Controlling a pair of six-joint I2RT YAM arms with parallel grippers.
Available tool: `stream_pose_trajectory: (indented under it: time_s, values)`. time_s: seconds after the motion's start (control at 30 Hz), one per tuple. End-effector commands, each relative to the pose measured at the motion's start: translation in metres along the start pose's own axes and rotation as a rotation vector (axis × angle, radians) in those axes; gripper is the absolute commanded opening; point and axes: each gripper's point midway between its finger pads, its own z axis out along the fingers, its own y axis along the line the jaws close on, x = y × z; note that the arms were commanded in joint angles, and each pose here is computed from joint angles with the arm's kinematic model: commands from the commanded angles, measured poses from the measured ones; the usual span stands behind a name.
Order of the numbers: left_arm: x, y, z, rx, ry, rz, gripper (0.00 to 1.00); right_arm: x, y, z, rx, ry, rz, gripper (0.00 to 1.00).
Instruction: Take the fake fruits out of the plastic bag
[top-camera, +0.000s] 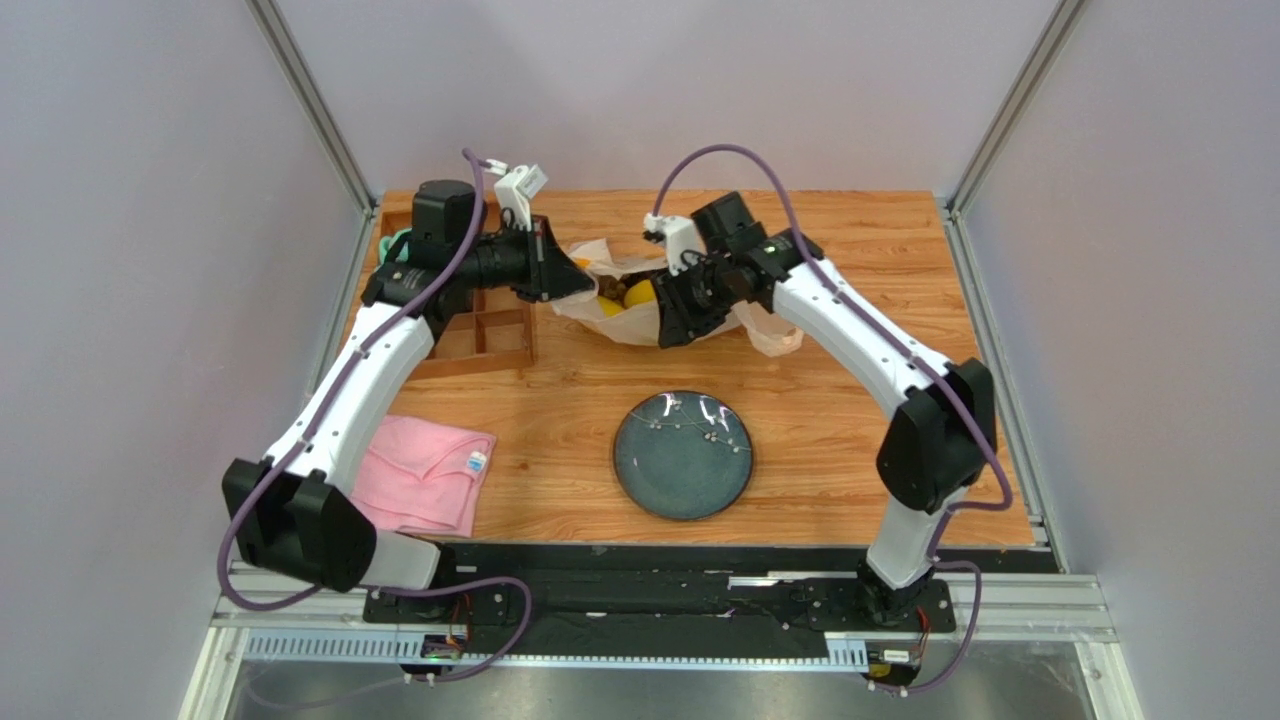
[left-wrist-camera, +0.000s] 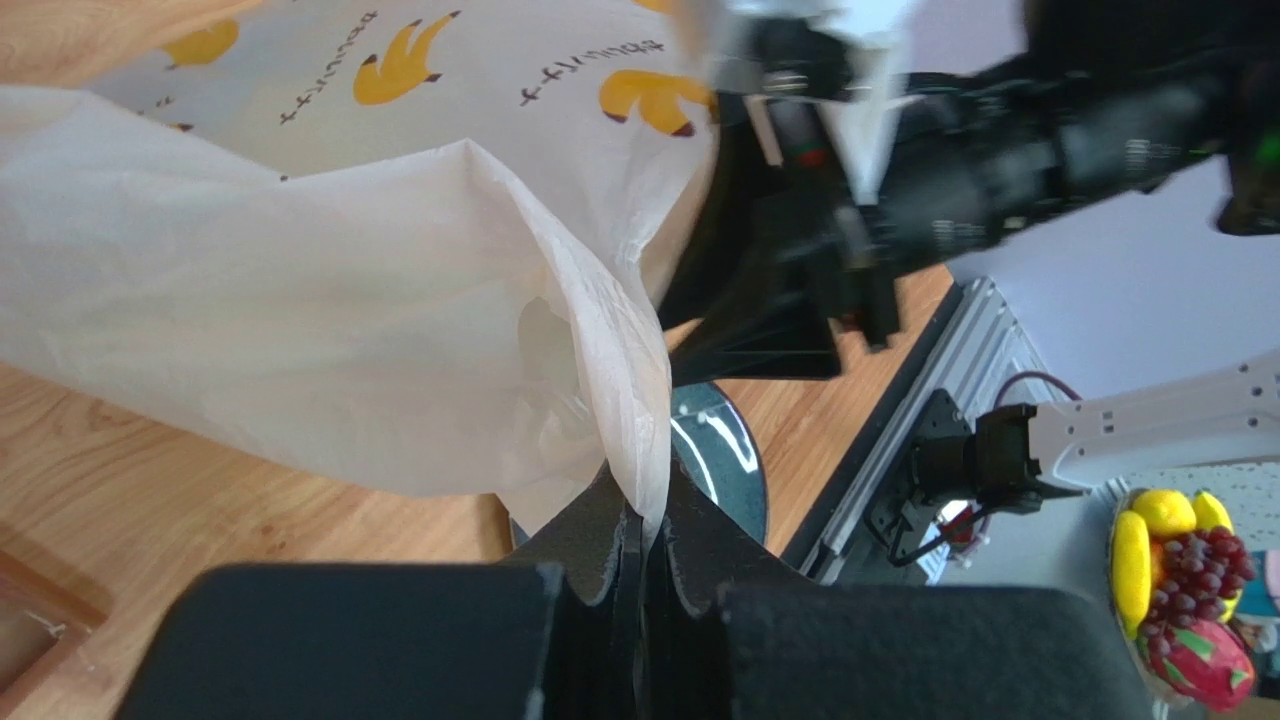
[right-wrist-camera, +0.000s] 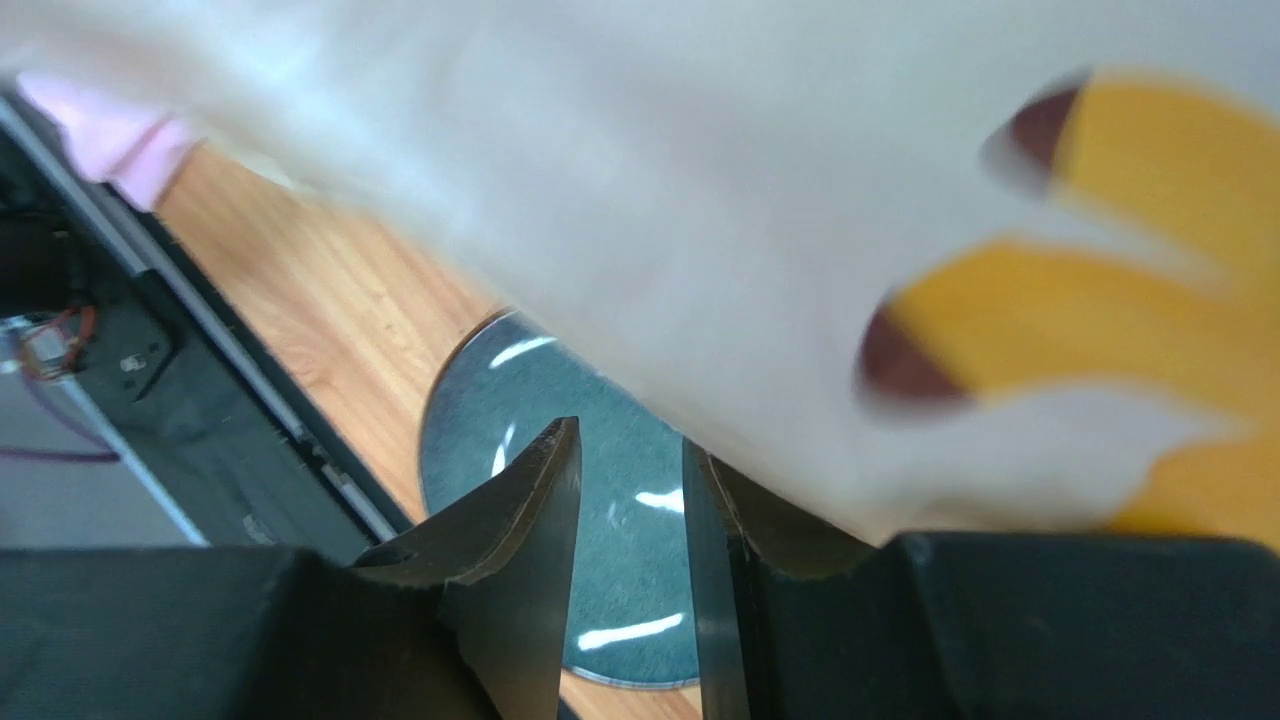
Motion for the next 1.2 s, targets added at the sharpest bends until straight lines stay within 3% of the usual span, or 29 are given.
stream_pose_trajectory:
  time_s: [0.0, 0.1, 0.23, 0.33, 0.47, 0.87, 1.0, 1.17]
  values:
    - [0.026, -0.019, -0.028, 0.014, 0.027, 0.057, 0.03, -0.04, -0.019, 0.019, 0.135, -0.089, -0.048, 0.34]
    - [0.048, -0.016, -0.041, -0.016, 0.037, 0.038, 0.03, -0.042, -0.016, 0.026, 0.145, -0.072, -0.059, 0.34]
    - [0.073, 0.005, -0.048, -0.085, 0.032, -0.046, 0.03, -0.013, 0.043, 0.013, -0.103, 0.007, -0.114, 0.36]
    - [0.071, 0.014, -0.047, -0.099, 0.01, -0.083, 0.03, -0.007, 0.072, -0.012, -0.197, -0.033, -0.124, 0.36]
    - [0.067, 0.011, -0.046, -0.075, 0.008, -0.096, 0.02, -0.012, 0.088, -0.028, -0.172, -0.108, -0.207, 0.33]
    - [0.065, 0.005, -0.041, -0.022, -0.005, -0.114, 0.02, 0.003, 0.039, 0.064, 0.091, 0.005, -0.225, 0.23]
    - [0.057, 0.007, -0.045, -0.037, -0.035, -0.15, 0.02, 0.019, 0.036, 0.087, 0.132, 0.058, -0.265, 0.26]
    - [0.058, 0.019, -0.057, -0.106, -0.095, -0.239, 0.02, 0.079, 0.089, 0.092, 0.002, 0.172, -0.312, 0.3]
